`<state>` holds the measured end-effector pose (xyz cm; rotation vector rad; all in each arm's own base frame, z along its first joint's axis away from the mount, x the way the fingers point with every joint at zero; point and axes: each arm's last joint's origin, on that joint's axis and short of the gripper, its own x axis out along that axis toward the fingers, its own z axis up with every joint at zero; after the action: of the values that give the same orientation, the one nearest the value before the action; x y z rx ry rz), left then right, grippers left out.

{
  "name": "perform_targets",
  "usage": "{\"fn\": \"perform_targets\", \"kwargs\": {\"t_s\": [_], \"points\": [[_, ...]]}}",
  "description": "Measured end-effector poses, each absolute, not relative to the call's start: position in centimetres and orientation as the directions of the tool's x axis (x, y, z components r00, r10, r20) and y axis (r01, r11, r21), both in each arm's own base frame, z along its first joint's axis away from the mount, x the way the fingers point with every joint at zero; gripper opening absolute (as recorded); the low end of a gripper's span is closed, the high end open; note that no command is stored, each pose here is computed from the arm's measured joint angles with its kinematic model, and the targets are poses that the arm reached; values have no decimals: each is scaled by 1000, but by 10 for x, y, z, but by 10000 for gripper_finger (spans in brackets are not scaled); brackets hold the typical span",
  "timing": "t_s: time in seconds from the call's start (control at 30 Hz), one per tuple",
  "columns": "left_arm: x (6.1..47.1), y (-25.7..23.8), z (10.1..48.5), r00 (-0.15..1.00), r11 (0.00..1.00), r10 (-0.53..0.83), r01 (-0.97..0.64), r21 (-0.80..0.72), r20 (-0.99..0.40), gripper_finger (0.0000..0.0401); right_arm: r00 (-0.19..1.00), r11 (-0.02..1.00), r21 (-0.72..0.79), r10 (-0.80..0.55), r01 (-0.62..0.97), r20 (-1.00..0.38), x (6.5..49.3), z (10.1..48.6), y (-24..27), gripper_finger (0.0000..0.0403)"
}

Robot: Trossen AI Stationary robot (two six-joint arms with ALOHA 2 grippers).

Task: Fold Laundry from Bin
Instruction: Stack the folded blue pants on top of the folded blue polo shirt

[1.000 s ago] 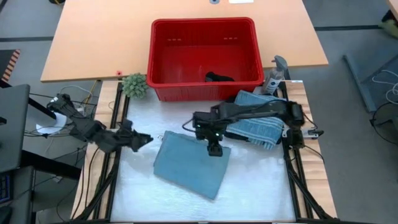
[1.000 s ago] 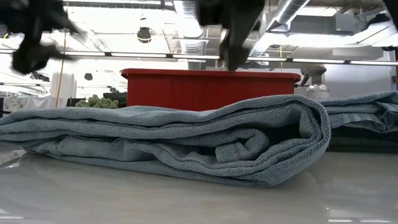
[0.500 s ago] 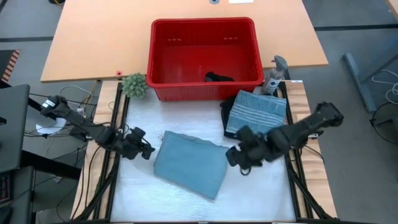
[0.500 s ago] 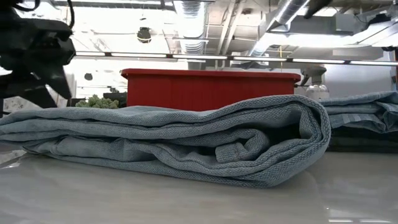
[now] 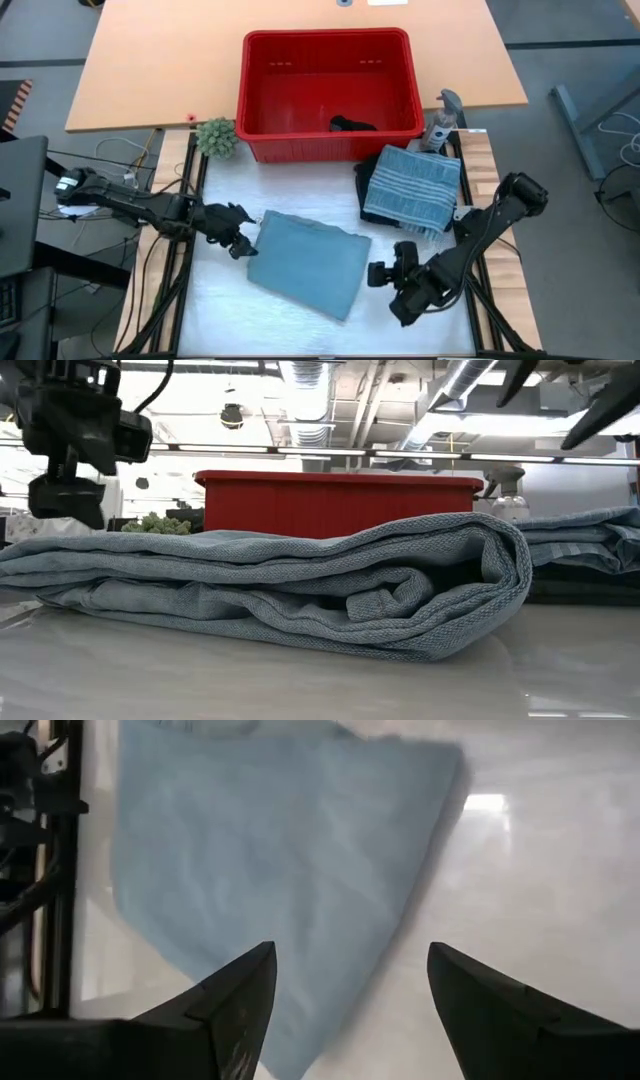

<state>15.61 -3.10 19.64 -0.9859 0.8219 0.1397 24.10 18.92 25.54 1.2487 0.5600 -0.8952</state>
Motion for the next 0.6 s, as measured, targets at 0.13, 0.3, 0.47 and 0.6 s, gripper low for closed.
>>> {"fn": "perform_targets", "kwargs": {"t_s": [0.13, 0.3, 0.47, 0.6], "points": [[155, -24, 194, 671, 511, -284, -499, -700, -685, 324, 545, 56, 553, -273, 831, -793, 247, 244, 195, 286], [154, -16, 193, 674, 480, -228, -550, -683, -703, 327, 508, 27, 525, -303, 850, -806, 265, 224, 191, 286], [155, -10, 194, 689, 479, -229, -535, -696, -687, 328, 482, -11, 511, -314, 860, -818, 281, 207, 187, 286], [155, -6, 194, 690, 488, -207, -542, -684, -693, 328, 439, -27, 467, -298, 884, -848, 285, 201, 183, 286]]}}
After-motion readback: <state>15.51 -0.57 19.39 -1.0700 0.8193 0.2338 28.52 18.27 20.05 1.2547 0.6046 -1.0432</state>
